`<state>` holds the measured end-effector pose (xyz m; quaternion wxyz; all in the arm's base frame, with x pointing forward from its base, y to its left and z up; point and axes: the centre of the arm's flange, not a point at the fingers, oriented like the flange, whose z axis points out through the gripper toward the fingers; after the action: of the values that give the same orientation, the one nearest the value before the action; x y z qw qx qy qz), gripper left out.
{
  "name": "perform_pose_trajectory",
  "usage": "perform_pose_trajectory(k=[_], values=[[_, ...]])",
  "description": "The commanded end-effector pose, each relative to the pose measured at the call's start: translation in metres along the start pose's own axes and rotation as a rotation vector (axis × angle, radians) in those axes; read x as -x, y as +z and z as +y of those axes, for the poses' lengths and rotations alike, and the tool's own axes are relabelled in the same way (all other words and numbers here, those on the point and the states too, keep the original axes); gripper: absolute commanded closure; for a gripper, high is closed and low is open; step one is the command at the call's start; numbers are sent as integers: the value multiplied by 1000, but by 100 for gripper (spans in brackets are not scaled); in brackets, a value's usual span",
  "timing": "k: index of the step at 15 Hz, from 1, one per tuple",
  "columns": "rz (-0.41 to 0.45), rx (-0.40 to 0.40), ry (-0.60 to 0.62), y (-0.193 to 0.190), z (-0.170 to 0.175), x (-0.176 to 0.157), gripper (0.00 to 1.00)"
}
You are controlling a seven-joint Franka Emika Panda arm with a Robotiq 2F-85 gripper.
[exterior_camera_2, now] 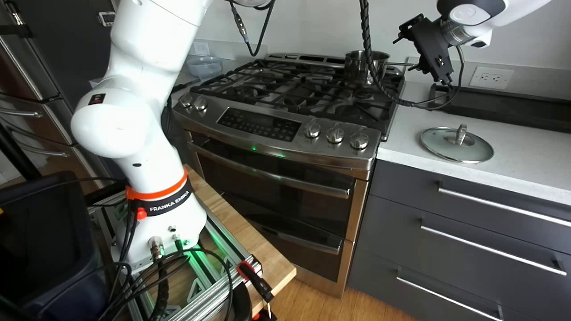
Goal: Slide the silver pot to the bottom right cooker on the stove
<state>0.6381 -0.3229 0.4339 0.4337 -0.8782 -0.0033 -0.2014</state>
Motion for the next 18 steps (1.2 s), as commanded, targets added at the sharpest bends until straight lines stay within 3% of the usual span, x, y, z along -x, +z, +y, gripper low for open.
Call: perform_pose_trajectory(k=[1,12,13,14,15,18], values=[[11,-22,64,5,11,-19,0],[48,33,135,24,25,-31,1],[51,36,136,25,26,-32,8],[56,43,135,27,27,-32,26],[58,42,134,28,28,-33,30],[66,53,133,30,30,-34,55]])
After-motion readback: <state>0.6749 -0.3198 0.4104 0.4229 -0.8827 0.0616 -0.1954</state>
